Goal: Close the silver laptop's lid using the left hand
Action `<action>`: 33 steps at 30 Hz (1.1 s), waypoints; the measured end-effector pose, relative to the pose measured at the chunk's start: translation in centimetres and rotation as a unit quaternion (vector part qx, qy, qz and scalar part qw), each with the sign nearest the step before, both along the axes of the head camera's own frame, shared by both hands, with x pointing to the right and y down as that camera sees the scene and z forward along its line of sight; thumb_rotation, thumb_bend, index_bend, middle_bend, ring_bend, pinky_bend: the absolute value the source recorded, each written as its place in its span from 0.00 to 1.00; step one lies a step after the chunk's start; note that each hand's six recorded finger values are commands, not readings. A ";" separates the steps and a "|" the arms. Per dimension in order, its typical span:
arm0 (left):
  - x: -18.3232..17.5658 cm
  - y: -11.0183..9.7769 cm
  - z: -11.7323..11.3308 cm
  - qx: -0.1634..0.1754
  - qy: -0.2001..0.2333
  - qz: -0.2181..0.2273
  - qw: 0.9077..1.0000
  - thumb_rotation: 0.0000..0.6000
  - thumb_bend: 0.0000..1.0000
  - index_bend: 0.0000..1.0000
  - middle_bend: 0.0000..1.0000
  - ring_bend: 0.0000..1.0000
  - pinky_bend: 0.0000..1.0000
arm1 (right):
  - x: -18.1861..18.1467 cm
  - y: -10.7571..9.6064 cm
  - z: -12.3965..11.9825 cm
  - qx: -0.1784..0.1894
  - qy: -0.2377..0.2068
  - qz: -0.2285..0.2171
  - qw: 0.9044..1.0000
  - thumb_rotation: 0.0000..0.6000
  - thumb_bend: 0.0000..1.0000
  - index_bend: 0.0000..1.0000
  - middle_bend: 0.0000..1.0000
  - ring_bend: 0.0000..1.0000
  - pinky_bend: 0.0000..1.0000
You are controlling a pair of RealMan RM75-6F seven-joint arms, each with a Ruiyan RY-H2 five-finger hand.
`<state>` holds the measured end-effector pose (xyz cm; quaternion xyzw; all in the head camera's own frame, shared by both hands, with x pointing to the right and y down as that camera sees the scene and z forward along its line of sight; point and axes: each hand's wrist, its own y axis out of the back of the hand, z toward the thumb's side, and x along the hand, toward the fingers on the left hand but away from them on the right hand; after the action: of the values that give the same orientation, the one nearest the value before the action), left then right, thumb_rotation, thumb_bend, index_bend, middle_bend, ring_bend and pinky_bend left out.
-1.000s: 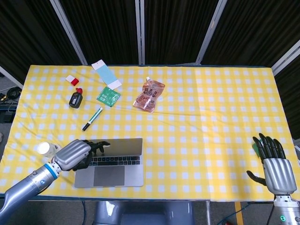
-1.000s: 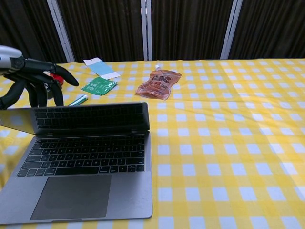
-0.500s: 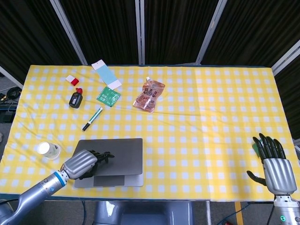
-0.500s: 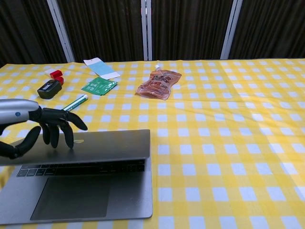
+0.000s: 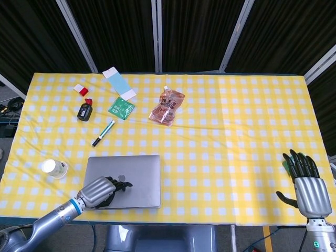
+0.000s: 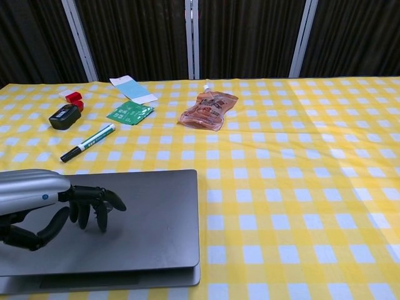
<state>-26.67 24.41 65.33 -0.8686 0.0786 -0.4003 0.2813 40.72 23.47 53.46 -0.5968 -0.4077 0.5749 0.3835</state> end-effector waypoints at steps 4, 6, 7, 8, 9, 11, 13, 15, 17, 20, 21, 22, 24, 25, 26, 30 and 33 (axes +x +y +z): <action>0.0 0.3 0.4 -0.009 -0.005 0.000 1.000 1.00 1.00 0.15 0.29 0.36 0.35 | 0.0 0.0 0.0 0.000 0.000 0.001 1.000 1.00 0.00 0.00 0.00 0.00 0.00; 0.0 0.5 0.6 -0.018 -0.006 -0.004 1.000 1.00 1.00 0.15 0.29 0.36 0.35 | 0.1 0.0 0.0 0.000 -0.001 0.001 1.000 1.00 0.00 0.00 0.00 0.00 0.00; 0.0 0.5 0.6 -0.022 -0.006 -0.006 1.000 1.00 1.00 0.15 0.29 0.36 0.34 | 0.1 0.0 0.0 0.000 -0.001 0.001 1.000 1.00 0.00 0.00 0.00 0.00 0.00; -0.1 0.6 0.7 -0.029 -0.007 -0.008 1.000 1.00 1.00 0.15 0.29 0.36 0.34 | 0.1 0.0 0.0 0.000 -0.001 0.002 1.000 1.00 0.00 0.00 0.00 0.00 0.00; -0.1 0.7 0.9 -0.034 -0.009 -0.009 0.999 1.00 1.00 0.15 0.29 0.36 0.34 | 0.1 0.0 0.0 0.000 -0.001 0.002 1.000 1.00 0.00 0.00 0.00 0.00 0.00; -0.3 0.8 1.1 -0.043 -0.013 -0.013 0.999 1.00 1.00 0.15 0.29 0.36 0.34 | 0.1 0.0 -0.1 0.000 -0.001 0.002 1.000 1.00 0.00 0.00 0.00 0.00 0.00; -0.5 0.7 1.2 -0.043 -0.015 -0.015 0.999 1.00 1.00 0.15 0.28 0.36 0.33 | 0.1 0.0 -0.1 0.000 -0.002 0.002 1.000 1.00 0.00 0.00 0.00 0.00 0.00; -0.5 0.5 1.2 -0.043 -0.013 -0.020 0.999 1.00 1.00 0.15 0.28 0.36 0.32 | 0.1 0.0 -0.1 0.001 -0.002 0.002 1.000 1.00 0.00 0.00 0.00 0.00 0.00; -0.6 0.2 1.0 -0.043 -0.009 -0.027 0.999 1.00 1.00 0.15 0.28 0.36 0.32 | 0.1 0.0 -0.2 0.001 -0.003 0.002 1.000 1.00 0.00 0.00 0.00 0.00 0.00; -0.7 -0.5 0.4 -0.032 0.001 -0.041 0.999 1.00 1.00 0.15 0.27 0.36 0.31 | 0.1 0.0 -0.3 0.003 -0.004 0.002 1.000 1.00 0.00 0.00 0.00 0.00 0.00; -0.8 -0.9 0.1 -0.027 0.005 -0.046 0.999 1.00 1.00 0.15 0.26 0.35 0.30 | 0.1 0.0 -0.3 0.003 -0.004 0.002 1.000 1.00 0.00 0.00 0.00 0.00 0.00; -0.9 -1.3 -0.2 -0.019 0.009 -0.052 0.998 1.00 1.00 0.15 0.24 0.32 0.28 | 0.1 0.0 -0.3 0.003 -0.005 0.003 1.000 1.00 0.00 0.00 0.00 0.00 0.00; -1.1 -2.3 -1.0 0.004 0.020 -0.066 0.998 1.00 0.96 0.15 0.16 0.24 0.22 | 0.1 0.0 -0.4 0.004 -0.006 0.002 1.000 1.00 0.00 0.00 0.00 0.00 0.00; -1.3 -2.8 -1.4 0.016 0.024 -0.073 0.997 1.00 0.89 0.14 0.09 0.15 0.15 | 0.1 0.0 -0.4 0.005 -0.006 0.002 1.000 1.00 0.00 0.00 0.00 0.00 0.00; -1.6 -3.6 -2.0 0.035 0.029 -0.084 0.995 1.00 0.74 0.11 0.03 0.07 0.08 | 0.1 0.0 -0.5 0.005 -0.007 0.002 1.000 1.00 0.00 0.00 0.00 0.00 0.00; -3.2 -5.9 -4.3 0.103 0.041 -0.128 0.986 1.00 0.10 0.00 0.00 0.00 0.00 | 0.0 0.0 -0.7 0.007 -0.010 0.001 1.000 1.00 0.00 0.00 0.00 0.00 0.00; -5.4 -7.2 -6.0 0.152 0.026 -0.172 0.973 0.97 0.00 0.00 0.00 0.00 0.00 | 0.0 0.0 -0.8 0.010 -0.013 0.002 1.000 1.00 0.00 0.00 0.00 0.00 0.00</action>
<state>-32.09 17.24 59.35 -0.7992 0.2936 -0.4035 0.3351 40.75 23.43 52.61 -0.6000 -0.4191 0.5637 0.3829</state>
